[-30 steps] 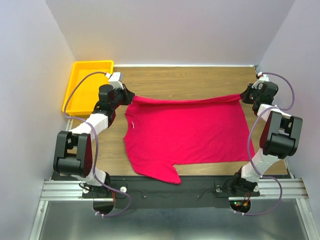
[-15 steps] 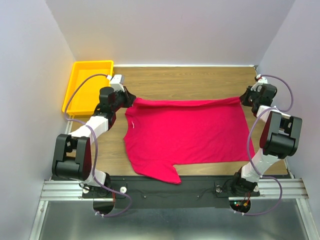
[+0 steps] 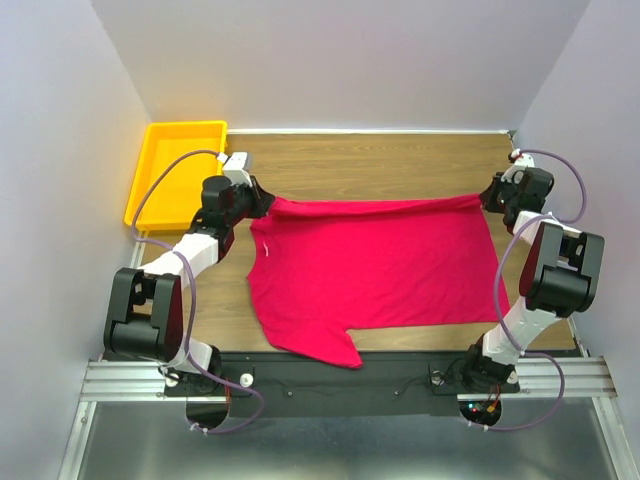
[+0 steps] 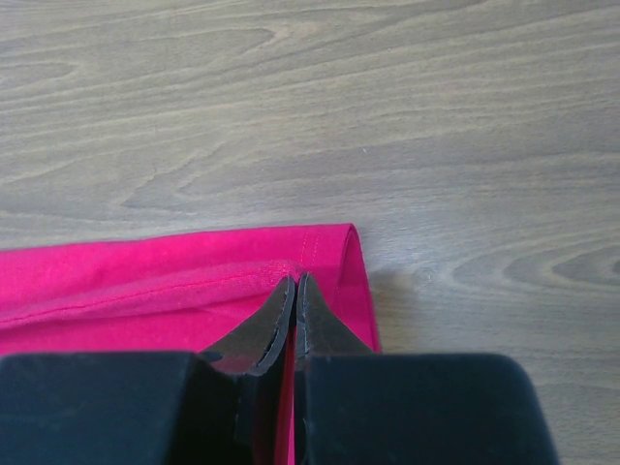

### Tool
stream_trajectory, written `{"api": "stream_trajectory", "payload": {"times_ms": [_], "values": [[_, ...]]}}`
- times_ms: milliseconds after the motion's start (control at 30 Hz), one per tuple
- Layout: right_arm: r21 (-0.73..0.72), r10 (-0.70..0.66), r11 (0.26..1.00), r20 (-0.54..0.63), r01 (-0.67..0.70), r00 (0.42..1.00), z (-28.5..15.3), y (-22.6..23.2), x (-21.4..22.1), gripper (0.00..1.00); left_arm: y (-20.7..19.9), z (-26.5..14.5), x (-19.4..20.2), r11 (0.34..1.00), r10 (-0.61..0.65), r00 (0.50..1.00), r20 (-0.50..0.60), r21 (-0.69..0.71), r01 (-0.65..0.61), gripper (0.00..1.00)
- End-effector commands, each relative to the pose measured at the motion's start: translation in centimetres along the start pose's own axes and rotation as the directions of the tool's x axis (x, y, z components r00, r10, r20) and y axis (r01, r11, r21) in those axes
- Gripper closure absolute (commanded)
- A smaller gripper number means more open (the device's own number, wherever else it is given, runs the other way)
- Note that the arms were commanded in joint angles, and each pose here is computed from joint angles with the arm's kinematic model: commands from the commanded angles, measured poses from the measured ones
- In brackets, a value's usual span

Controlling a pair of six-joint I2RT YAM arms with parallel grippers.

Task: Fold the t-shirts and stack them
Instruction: Fold the tshirt

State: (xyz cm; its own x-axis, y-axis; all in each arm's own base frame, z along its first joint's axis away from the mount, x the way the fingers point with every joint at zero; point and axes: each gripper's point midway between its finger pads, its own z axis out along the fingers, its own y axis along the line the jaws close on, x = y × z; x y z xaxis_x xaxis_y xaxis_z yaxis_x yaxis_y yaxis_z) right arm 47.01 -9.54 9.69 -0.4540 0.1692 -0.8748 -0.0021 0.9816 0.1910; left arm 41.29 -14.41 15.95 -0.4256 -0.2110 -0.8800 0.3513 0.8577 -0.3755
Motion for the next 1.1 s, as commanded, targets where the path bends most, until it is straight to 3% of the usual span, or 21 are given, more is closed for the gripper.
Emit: {"api": "stream_trajectory", "payload": {"times_ms": [0, 167, 233, 433, 667, 1067], "values": [[0.037, -0.032, 0.999, 0.021, 0.031, 0.999, -0.1, -1.2, -0.4, 0.96, -1.3, -0.7, -1.8, 0.999, 0.036, 0.998, 0.060, 0.035, -0.038, 1.00], [0.040, -0.041, 0.998, 0.011, 0.041, 0.999, -0.2, -1.4, -0.2, 0.85, -1.4, -0.7, -1.5, 0.999, 0.036, 0.998, 0.052, 0.038, -0.038, 1.00], [0.038, -0.053, 0.998, 0.011, 0.052, 0.999, -0.5, -1.4, -0.2, 0.70, -1.4, -0.7, -1.5, 0.998, 0.037, 0.998, 0.050, 0.039, -0.039, 1.00], [0.020, -0.081, 0.997, 0.043, 0.080, 0.996, -1.7, -0.7, -1.7, 0.47, -1.5, -0.6, -1.3, 0.998, 0.040, 0.998, 0.042, 0.046, -0.042, 1.00], [-0.062, -0.030, 0.998, 0.036, 0.032, 0.999, -2.6, 1.3, -2.4, 0.40, -1.7, -0.7, -1.2, 0.997, 0.042, 0.998, 0.036, 0.060, -0.044, 1.00], [-0.175, 0.061, 0.983, -0.007, -0.061, 0.998, -4.2, 4.1, -1.9, 0.38, -2.4, -1.1, -0.9, 0.995, 0.054, 0.998, 0.030, 0.081, -0.056, 1.00]]}}
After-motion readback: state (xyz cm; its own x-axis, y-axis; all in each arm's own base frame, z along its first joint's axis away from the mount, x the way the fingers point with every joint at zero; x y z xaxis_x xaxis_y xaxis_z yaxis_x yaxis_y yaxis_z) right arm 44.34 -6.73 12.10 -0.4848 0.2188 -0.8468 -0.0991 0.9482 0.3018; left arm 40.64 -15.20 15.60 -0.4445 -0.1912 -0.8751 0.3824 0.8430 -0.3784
